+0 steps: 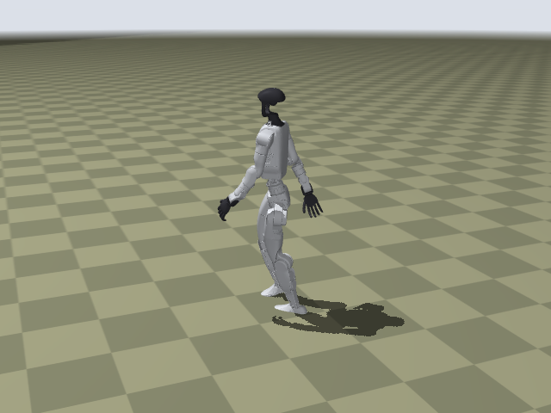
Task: Walk run
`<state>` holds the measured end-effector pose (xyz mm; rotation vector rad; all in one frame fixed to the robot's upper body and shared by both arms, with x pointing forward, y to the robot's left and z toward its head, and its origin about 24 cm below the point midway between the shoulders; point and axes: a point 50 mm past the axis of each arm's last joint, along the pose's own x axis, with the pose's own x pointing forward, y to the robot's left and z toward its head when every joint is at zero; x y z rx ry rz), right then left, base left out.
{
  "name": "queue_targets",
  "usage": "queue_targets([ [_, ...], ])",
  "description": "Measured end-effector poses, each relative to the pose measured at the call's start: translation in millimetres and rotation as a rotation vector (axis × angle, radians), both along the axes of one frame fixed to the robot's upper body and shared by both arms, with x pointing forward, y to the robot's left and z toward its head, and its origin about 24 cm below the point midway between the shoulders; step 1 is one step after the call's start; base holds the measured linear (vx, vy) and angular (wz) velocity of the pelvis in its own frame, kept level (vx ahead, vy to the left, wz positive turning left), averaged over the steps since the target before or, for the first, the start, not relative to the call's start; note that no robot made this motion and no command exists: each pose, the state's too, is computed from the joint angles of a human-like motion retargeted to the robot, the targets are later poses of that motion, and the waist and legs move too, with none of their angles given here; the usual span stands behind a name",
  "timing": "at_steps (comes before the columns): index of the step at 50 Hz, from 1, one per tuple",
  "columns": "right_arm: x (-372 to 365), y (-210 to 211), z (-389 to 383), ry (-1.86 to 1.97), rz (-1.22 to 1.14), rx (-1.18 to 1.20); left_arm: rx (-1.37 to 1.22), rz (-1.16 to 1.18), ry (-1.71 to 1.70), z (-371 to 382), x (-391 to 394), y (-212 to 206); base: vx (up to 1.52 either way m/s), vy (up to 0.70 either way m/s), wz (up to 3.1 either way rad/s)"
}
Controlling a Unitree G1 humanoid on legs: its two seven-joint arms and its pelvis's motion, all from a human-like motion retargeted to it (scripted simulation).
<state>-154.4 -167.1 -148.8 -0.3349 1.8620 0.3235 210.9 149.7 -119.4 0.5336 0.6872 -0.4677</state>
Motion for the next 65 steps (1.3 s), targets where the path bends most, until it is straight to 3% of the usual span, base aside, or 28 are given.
queue_targets([
  [4, -5.8, -0.3, 2.1, 0.078, 0.100, 0.073, 0.040, -0.023, -0.142, 22.6, 28.1, 11.1, 0.69, -0.26, 1.25],
  [8, 15.6, -26.0, -3.5, 0.063, 0.253, 0.023, 0.084, 0.065, -0.110, 11.8, 7.8, 35.1, 1.02, -0.43, 0.11],
  [12, 53.7, -57.4, -9.7, -0.012, 0.294, -0.105, 0.109, 0.209, 0.230, -33.6, -69.6, 44.5, 0.93, -0.33, 0.66],
  [18, 135.3, -75.2, -19.6, -0.249, 0.158, -0.181, 0.171, 0.267, 0.963, -56.1, -227.4, 47.6, 1.05, -0.39, 0.98],
  [23, 219.0, -70.6, -18.5, -0.523, 0.067, -0.167, 0.167, 0.072, 1.071, -50.3, -297.9, 30.1, 0.83, -0.30, 0.37],
  [27, 278.6, -77.1, -2.3, -0.766, 0.090, -0.139, 0.189, 0.044, 1.100, -39.2, -339.7, 29.5, 0.97, -0.25, -0.25],
  [35, 365.9, -89.5, 43.3, -1.055, 0.306, -0.187, 0.080, 0.395, 1.363, -11.2, -403.4, 18.8, 0.85, -0.18, 0.06],
  [40, 353.7, -76.8, 32.7, -1.031, 0.354, -0.157, 0.021, 0.537, 1.429, -6.3, -413.1, 6.1, 1.18, -0.01, -0.07],
  [46, 233.3, -55.0, -16.9, -0.664, 0.265, -0.112, 0.099, 0.510, 1.269, -29.8, -361.9, 22.9, 1.21, 0.08, 0.54],
  [53, 88.0, -25.8, -22.2, -0.170, 0.114, 0.010, 0.191, 0.480, 0.571, -55.8, -155.6, 53.3, 1.12, -0.03, 0.95],
  [59, -14.7, -8.2, 6.6, 0.139, 0.049, 0.053, 0.065, 0.427, 0.001, 3.1, 4.7, 61.7, 1.01, -0.16, 1.19],
  [65, -58.6, -4.0, 29.4, 0.333, -0.045, 0.027, 0.009, 0.369, -0.276, 63.0, 74.2, 72.9, 0.94, -0.28, 0.55],
])
